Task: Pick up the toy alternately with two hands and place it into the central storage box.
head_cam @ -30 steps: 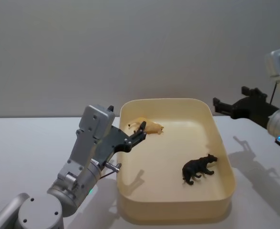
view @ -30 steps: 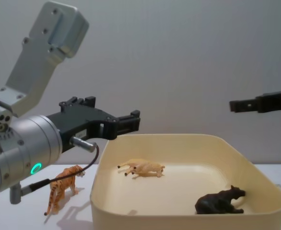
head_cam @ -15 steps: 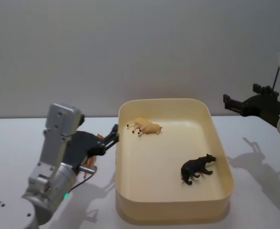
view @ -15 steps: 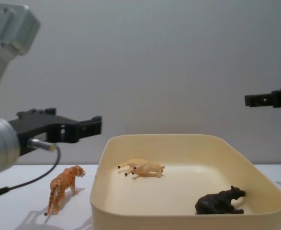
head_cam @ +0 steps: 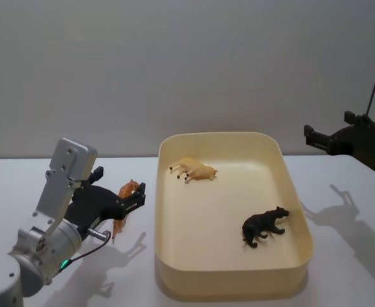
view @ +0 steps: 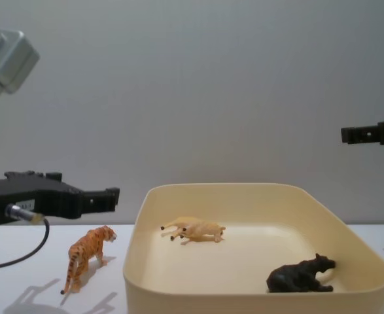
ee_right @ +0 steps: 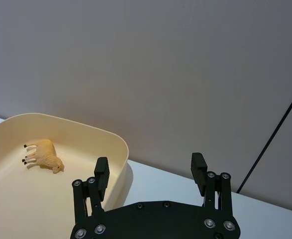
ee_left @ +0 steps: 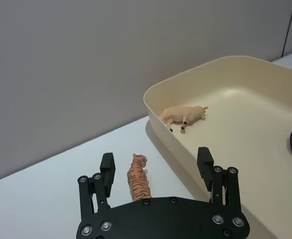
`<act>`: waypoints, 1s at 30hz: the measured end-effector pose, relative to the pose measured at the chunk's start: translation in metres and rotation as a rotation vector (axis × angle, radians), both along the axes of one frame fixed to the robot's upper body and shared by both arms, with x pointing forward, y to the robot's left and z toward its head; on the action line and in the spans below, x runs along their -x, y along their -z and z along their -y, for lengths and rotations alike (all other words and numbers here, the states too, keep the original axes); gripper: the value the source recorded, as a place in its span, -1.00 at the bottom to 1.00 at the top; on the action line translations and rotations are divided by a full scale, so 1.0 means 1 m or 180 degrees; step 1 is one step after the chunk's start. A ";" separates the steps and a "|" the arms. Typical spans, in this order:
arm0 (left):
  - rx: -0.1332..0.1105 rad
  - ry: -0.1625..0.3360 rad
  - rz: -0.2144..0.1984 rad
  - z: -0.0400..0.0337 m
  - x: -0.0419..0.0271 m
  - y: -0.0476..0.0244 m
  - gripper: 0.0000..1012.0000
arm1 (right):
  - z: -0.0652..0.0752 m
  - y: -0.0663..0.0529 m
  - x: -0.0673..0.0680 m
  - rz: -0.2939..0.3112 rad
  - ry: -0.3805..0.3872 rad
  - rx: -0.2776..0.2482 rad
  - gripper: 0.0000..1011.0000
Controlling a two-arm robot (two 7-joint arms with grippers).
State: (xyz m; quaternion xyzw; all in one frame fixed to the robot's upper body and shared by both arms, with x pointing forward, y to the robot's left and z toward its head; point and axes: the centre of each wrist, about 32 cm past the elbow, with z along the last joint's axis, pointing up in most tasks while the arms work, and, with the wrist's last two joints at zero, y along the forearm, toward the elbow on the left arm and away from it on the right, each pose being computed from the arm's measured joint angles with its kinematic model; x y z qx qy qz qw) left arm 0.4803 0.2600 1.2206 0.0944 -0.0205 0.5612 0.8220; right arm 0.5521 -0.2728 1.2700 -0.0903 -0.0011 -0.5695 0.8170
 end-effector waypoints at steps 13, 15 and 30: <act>-0.0199 0.0316 -0.0293 -0.0158 -0.0276 0.0042 0.98 | 0.001 0.000 0.001 0.0006 0.0011 -0.0002 0.98; -0.0193 0.0312 -0.0334 -0.0172 -0.0309 0.0065 0.98 | 0.001 0.000 0.001 0.0007 0.0012 -0.0002 0.98; 0.0008 0.0052 -0.0481 -0.0282 -0.0473 0.0212 0.98 | 0.001 -0.001 0.001 0.0010 0.0018 -0.0003 0.98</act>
